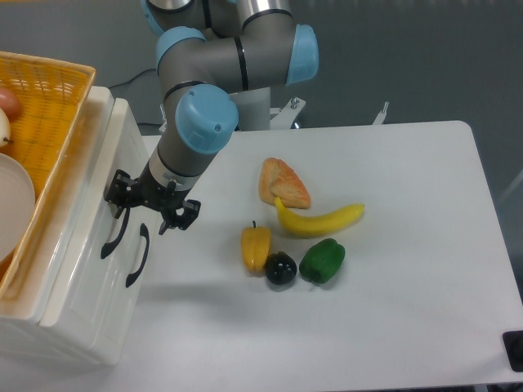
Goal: Slide the top white drawer open
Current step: 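Lower the gripper onto the top drawer handle and close on it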
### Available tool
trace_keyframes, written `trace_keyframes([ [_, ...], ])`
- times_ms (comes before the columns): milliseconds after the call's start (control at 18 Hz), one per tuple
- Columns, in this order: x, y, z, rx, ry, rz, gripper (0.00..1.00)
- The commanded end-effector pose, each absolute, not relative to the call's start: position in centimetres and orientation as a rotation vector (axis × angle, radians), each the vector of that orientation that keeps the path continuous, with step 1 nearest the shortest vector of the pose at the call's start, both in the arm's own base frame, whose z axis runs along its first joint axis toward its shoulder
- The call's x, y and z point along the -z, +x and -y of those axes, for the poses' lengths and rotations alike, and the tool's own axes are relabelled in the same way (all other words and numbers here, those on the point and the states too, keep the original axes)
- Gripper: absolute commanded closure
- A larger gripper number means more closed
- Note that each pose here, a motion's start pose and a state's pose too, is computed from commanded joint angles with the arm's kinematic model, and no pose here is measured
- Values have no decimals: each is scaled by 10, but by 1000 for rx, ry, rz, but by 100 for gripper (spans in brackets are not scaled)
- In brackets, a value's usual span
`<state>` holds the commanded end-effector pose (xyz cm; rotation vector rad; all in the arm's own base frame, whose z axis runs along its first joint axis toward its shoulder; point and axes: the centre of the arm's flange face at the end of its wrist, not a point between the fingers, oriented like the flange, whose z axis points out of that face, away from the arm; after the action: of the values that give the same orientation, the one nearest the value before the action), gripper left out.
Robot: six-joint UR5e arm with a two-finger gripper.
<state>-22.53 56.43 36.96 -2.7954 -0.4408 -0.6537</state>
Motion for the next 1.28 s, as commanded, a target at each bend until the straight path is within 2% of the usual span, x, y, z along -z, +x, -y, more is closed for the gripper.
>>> trace_keyframes([
  [889,-371,-208,-571,672,-2790,402,43],
  [1056,-372,-204,-573,674,-2791,395,49],
  [1278,-372,-202,-573,675,-2792,391,63],
])
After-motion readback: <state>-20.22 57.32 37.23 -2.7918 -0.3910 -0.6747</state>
